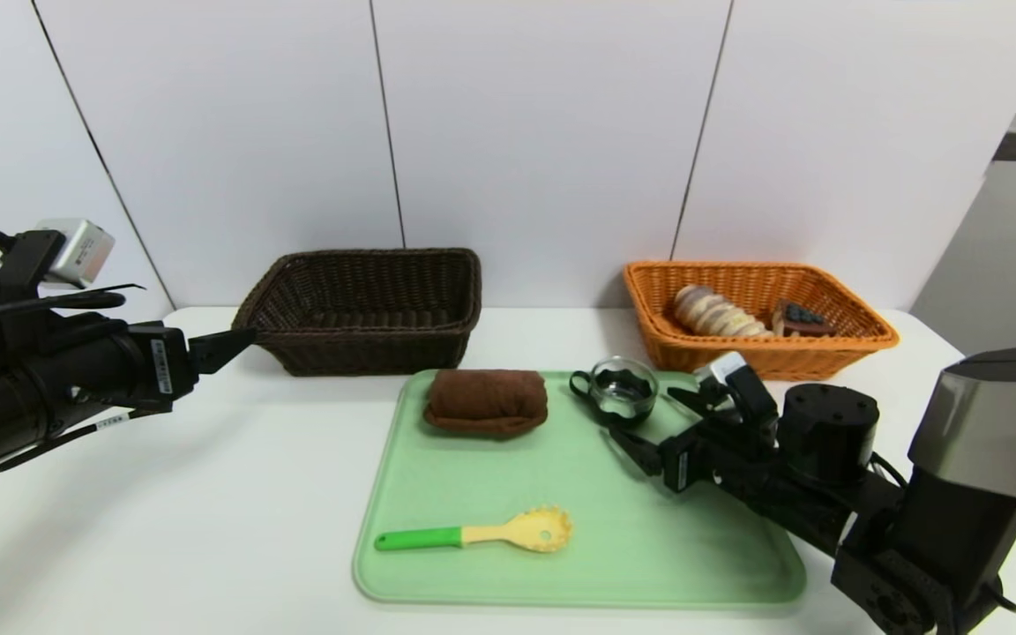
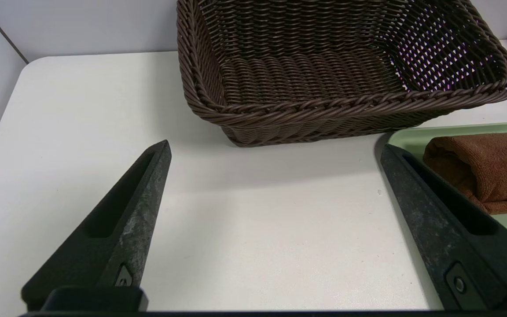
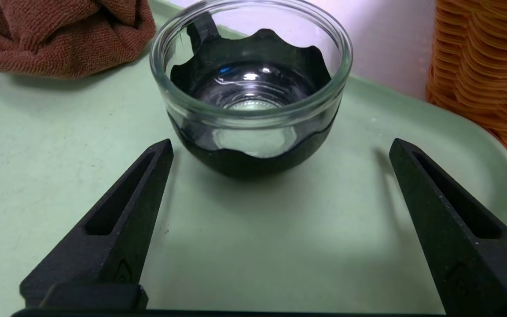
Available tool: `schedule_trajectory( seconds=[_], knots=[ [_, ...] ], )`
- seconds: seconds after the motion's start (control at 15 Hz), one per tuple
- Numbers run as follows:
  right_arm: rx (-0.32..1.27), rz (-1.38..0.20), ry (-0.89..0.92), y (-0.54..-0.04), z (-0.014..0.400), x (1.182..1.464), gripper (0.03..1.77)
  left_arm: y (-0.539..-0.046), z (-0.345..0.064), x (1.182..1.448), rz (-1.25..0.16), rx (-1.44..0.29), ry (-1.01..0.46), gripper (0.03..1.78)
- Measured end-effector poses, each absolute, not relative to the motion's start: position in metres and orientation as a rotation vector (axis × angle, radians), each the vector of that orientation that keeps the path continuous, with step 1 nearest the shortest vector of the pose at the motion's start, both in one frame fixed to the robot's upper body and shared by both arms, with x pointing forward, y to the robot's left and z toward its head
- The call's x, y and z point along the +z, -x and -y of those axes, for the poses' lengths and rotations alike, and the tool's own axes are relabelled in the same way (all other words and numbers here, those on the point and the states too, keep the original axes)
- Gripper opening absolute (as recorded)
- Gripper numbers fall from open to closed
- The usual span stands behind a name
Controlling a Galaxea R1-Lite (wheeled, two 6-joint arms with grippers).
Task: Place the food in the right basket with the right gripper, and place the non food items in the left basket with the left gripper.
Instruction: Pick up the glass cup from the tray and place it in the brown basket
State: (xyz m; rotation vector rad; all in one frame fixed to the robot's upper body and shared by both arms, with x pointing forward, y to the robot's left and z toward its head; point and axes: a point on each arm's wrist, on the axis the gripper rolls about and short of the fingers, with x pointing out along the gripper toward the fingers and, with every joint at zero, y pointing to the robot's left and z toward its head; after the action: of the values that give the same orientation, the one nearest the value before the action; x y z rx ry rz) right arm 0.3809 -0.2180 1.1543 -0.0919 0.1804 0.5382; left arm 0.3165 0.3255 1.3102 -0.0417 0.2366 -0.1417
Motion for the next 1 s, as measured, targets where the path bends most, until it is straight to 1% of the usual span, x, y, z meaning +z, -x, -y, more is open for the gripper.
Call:
schedule_trajectory(
  seconds=[0.47,0.93,1.0],
  knots=[
    [0.556,-0.132,0.082,-0.406,0.201,1.148,1.7,-0.316,-0.326,1.309,-0.243,-0.142,0.041,1.69],
    [0.569,-0.13,0.081,-0.411,0.198,1.144,1.7,-0.316,-0.326,1.309,-0.24,-0.142,0.04,1.69],
    [0.569,-0.127,0.081,-0.412,0.197,1.144,1.52,-0.316,-0.326,1.309,-0.24,-0.142,0.04,1.69]
  ],
)
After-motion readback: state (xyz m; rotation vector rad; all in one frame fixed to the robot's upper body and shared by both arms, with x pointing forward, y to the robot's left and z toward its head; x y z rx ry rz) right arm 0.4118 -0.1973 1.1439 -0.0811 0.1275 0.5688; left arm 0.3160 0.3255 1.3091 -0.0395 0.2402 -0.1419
